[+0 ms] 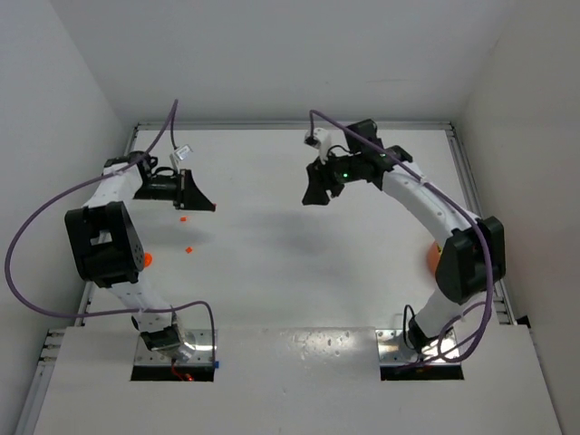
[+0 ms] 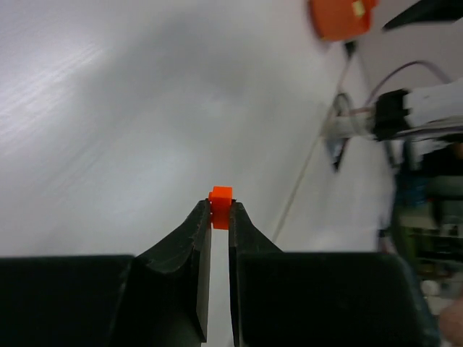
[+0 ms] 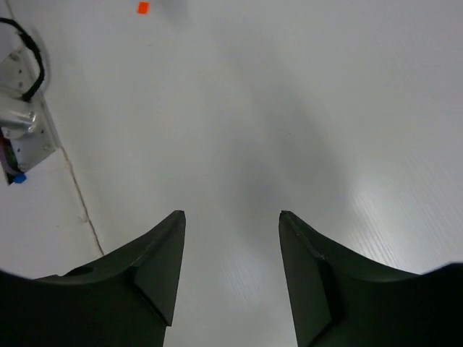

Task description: Sort the legos into containers by color

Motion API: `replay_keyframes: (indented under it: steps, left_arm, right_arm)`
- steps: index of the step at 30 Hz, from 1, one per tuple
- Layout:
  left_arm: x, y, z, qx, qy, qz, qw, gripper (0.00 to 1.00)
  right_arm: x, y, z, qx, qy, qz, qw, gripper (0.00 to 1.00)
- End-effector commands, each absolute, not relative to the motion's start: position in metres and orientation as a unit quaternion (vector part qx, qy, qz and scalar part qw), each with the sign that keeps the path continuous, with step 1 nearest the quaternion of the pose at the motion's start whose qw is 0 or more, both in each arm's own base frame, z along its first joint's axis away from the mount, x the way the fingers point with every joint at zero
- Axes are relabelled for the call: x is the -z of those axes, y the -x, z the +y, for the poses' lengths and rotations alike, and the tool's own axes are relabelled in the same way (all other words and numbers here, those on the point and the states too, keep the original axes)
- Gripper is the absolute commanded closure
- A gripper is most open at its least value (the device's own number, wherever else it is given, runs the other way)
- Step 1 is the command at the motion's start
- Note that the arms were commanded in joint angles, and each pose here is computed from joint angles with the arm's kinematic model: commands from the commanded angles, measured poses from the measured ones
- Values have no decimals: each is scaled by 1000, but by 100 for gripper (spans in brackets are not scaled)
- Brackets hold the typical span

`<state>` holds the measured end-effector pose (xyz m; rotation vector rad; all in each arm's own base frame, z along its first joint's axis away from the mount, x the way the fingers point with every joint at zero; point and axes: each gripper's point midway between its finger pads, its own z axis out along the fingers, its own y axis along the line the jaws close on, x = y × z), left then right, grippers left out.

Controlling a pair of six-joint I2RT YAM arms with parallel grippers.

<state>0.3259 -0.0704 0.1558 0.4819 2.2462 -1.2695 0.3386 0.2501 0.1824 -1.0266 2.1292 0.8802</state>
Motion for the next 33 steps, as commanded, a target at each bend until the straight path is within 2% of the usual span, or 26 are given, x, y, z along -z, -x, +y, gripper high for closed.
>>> replay_keyframes:
  steps: [1, 6, 11, 20, 23, 25, 33]
  left_arm:
    - [-193, -310, -96, 608, -71, 760, 217, 100]
    - [-199, -299, -104, 666, -12, 723, 185, 100]
    - [-206, -294, -99, 682, 26, 711, 168, 100]
    - [-206, -288, -101, 692, 36, 703, 159, 100]
    - [-203, -281, -108, 696, 38, 703, 142, 100]
    - [-202, -277, -113, 694, 32, 707, 135, 100]
    - [-197, -266, -135, 688, 4, 717, 111, 100]
  right_arm:
    - [-216, -336, 311, -371, 465, 722, 354, 44]
    - [-207, -334, 376, -359, 518, 689, 358, 44]
    - [-202, -315, 418, -370, 560, 652, 353, 44]
    - [-180, -293, 446, -369, 606, 619, 336, 42]
    - [-178, -295, 452, -362, 616, 610, 341, 33]
    - [-178, -297, 455, -360, 620, 606, 344, 32]
    - [-181, -285, 463, -381, 651, 552, 357, 34]
